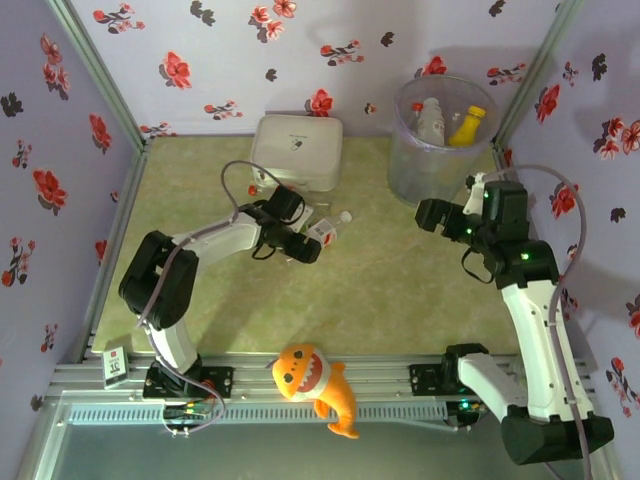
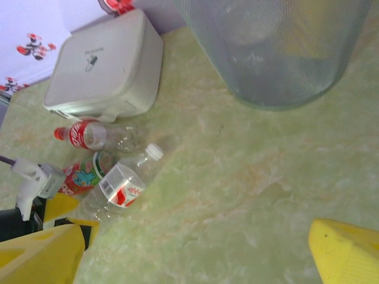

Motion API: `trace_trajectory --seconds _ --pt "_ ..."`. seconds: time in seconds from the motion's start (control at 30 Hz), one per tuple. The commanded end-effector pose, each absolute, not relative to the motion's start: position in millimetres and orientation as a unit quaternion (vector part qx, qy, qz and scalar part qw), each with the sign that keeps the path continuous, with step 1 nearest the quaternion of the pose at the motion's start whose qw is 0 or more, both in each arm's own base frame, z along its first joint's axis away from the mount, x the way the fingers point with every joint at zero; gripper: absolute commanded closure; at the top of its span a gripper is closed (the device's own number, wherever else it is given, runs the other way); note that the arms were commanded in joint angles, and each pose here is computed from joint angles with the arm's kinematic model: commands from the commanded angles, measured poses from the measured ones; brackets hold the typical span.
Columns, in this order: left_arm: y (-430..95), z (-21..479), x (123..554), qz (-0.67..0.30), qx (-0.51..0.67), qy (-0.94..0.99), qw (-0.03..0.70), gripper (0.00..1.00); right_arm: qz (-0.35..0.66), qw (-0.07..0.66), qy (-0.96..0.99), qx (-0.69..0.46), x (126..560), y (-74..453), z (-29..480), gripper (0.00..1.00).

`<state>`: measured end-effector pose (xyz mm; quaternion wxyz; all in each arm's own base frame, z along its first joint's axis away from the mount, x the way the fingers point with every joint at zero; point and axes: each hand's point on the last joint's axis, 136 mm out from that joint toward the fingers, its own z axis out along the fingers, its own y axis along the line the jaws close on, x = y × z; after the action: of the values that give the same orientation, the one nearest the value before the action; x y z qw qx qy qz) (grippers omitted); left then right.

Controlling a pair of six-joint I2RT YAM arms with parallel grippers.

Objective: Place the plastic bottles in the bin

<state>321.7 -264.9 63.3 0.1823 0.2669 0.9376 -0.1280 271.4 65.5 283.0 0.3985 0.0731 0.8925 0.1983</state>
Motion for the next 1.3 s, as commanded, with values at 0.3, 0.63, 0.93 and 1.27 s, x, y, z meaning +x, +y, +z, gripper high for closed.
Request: trace_trajectory --seconds 0.3,0.63,0.93,1.27 --pt "-260 42 317 -0.087 0.288 0.940 0.157 0.40 0.232 0.377 0.892 0.093 286 76 260 0.03" --pt "-274 65 311 -0.105 0.298 0.931 0.184 0.45 0.231 0.369 0.894 0.106 288 75 250 0.03" --pt "-297 120 298 -0.213 0.268 0.905 0.253 0.44 0.347 0.355 0.860 0.115 313 127 240 0.03" --pt "-327 147 277 -0.355 0.234 0.863 0.273 0.43 0.428 0.322 0.842 0.062 345 213 214 0.03"
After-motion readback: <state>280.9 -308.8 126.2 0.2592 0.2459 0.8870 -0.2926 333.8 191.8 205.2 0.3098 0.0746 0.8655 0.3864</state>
